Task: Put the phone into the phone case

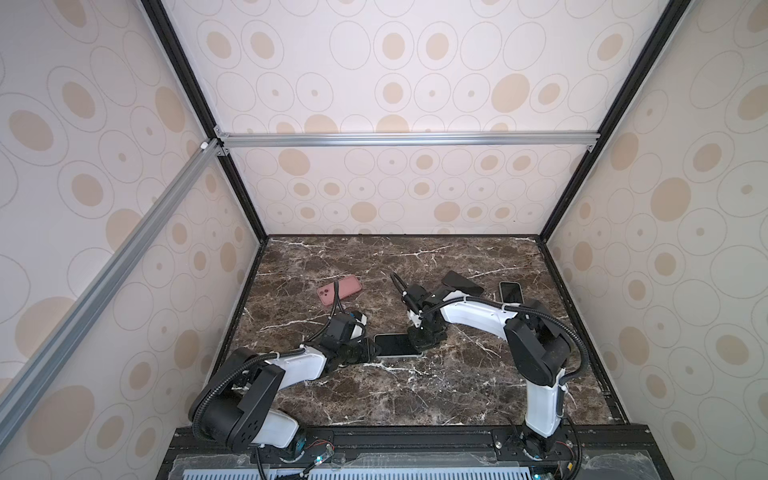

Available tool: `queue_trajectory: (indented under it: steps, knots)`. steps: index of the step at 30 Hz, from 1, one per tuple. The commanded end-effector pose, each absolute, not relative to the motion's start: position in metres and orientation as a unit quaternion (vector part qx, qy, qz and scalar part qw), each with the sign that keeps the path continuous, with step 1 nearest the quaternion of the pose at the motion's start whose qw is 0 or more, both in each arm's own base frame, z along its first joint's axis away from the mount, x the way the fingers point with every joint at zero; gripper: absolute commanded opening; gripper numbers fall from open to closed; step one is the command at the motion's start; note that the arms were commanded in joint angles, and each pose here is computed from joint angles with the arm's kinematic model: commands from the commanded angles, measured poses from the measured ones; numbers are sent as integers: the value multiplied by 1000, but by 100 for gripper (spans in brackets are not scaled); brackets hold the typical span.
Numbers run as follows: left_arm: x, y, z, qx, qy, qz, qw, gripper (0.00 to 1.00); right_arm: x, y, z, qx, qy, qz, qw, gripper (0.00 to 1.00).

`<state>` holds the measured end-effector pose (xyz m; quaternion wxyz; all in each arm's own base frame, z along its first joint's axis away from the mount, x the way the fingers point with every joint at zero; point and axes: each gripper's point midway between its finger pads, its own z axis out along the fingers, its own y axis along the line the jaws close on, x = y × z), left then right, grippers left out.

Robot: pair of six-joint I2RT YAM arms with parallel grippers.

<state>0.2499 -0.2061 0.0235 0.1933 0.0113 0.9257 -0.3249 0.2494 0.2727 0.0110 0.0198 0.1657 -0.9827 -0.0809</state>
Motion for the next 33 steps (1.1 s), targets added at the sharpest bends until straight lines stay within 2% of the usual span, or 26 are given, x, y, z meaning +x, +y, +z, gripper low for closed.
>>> queue_trajectory:
  steps: [1, 11, 16, 20, 24, 27, 33]
  knots:
    - [243, -212, 18, 15, 925, -338, 171, 27, 187, 260, -115, 170, -975, -76, 118, 18]
    - [237, -215, 16, 21, 922, -353, 159, 28, 187, 276, -104, 127, -970, -178, 105, 14]
    - [234, -219, 18, 28, 918, -365, 153, 29, 186, 283, -105, 122, -967, -197, 109, 12]
    - [233, -221, 18, 29, 915, -372, 149, 28, 188, 278, -111, 121, -970, -177, 111, 10]
    - [233, -221, 18, 26, 914, -375, 150, 29, 190, 261, -116, 137, -978, -112, 106, 7]
    - [232, -222, 16, 21, 915, -377, 143, 28, 190, 263, -116, 143, -978, -113, 104, 7]
    - [240, -220, 19, 18, 915, -369, 163, 28, 203, 249, -93, 156, -983, -69, 69, 7]
